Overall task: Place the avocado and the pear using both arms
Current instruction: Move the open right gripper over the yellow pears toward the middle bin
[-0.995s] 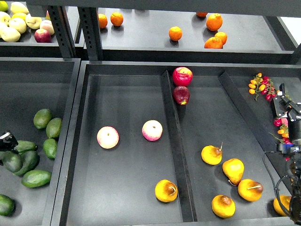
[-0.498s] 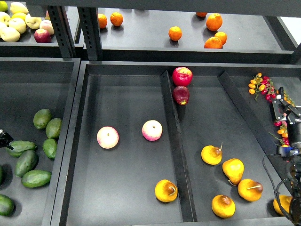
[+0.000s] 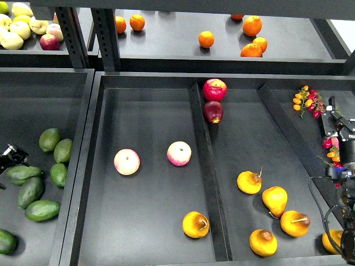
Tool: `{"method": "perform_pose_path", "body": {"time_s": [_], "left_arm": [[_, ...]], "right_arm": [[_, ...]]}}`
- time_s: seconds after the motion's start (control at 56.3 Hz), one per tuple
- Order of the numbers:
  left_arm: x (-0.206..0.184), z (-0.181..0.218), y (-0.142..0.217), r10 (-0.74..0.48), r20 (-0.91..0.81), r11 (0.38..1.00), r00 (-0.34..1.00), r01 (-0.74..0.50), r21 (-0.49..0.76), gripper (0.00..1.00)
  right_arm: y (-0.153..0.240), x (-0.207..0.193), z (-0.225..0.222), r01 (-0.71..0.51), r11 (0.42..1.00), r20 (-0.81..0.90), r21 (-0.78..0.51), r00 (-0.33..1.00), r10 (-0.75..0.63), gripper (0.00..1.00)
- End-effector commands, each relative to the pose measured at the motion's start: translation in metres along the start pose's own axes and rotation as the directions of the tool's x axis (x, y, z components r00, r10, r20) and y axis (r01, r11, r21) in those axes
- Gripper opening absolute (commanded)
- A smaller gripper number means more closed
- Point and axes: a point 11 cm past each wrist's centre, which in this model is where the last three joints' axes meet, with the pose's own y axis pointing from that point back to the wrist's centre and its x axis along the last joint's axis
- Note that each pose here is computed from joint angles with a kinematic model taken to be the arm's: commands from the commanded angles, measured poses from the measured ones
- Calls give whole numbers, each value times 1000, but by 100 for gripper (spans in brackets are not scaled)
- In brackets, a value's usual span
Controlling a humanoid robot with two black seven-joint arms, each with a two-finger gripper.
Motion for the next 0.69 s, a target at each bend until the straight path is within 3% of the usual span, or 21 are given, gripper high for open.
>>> {"method": "perform_pose_path", "body": {"time_s": [0.0,0.089,0.107,0.213,0.338,0.675], "left_arm": [[-1,1,0,-2,-1,1000,1000,2,-2,100],[-3,3,-2,-12,-11,1000,1000,11,-12,100],[-7,3,-4,-22,-14,1000,1000,22,-16,100],[-14,6,-8,-36,-11,999,999,36,-19,100],[-17,7,-11,-45,-11,999,999,45,-23,100],[-32,20,-17,-76,1,996,997,76,-44,100]], "right_arm": [[-6,-13,14,39,996,-17,-86,999,-40,100],[-10,-29,36,83,973,-17,-216,996,-88,100],[-8,-33,51,90,946,-22,-310,995,-102,100],[-2,-30,69,66,882,-45,-466,994,-98,100],[12,-24,92,9,760,-93,-649,991,-92,100],[6,-31,117,-104,534,-238,-839,953,-187,100]]}}
